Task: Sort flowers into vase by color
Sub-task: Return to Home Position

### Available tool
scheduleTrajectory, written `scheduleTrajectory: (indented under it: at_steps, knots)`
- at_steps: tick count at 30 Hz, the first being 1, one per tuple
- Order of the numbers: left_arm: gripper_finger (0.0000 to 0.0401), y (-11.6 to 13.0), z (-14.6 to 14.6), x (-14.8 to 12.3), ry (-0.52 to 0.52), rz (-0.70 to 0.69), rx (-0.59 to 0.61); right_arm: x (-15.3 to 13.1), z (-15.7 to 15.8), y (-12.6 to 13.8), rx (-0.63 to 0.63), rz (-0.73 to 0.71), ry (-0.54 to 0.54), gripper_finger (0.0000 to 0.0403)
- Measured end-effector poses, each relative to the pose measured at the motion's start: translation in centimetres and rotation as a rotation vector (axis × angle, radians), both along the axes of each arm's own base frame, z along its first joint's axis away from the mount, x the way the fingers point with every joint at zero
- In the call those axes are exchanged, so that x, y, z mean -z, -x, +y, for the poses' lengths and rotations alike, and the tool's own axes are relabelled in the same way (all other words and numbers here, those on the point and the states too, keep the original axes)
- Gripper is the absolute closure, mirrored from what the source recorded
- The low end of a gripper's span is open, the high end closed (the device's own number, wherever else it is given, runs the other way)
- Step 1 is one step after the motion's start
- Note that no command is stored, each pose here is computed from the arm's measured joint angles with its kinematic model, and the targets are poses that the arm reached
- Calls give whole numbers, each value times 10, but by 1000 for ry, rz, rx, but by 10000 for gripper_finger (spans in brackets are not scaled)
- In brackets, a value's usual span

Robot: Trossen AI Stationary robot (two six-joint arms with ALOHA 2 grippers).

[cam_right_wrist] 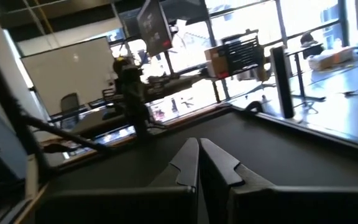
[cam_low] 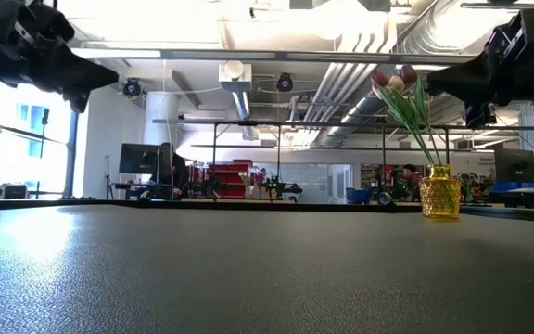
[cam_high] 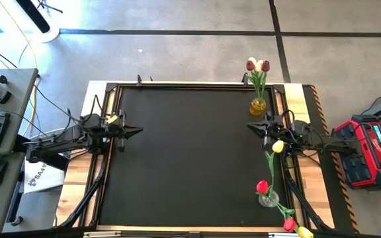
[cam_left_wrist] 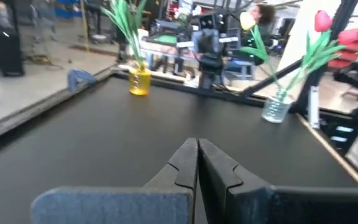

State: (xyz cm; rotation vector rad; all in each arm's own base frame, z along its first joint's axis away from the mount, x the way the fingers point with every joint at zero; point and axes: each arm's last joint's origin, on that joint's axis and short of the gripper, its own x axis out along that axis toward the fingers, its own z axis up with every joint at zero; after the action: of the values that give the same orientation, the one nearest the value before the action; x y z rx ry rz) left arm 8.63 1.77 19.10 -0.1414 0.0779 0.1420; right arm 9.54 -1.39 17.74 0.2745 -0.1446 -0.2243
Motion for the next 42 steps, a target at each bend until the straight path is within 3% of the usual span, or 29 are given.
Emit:
scheduleTrajectory:
  at_steps: [3, 6, 14, 18, 26, 35, 42]
  knots:
    - [401, -3, 0, 4, 42, -53, 12, 0, -1, 0, 35, 10, 24, 403]
    - [401, -6, 3, 5, 74, -128, -51, 2, -2, 0, 82, 26, 20, 403]
    - [401, -4, 2, 3, 38, -140, -46, 2, -3, 0, 94, 24, 7, 403]
    - [401, -8, 0, 20, 78, -109, -20, 3, -3, 0, 92, 22, -1, 403]
    - [401, -10, -5, 21, 47, -126, 2, 0, 0, 0, -22, -14, -36, 403]
    - [401, -10, -6, 23, 31, -108, 4, 8, 1, -1, -30, 68, -44, 403]
    - [401, -10, -6, 23, 15, -105, 8, 10, 2, -3, -79, 121, 57, 403]
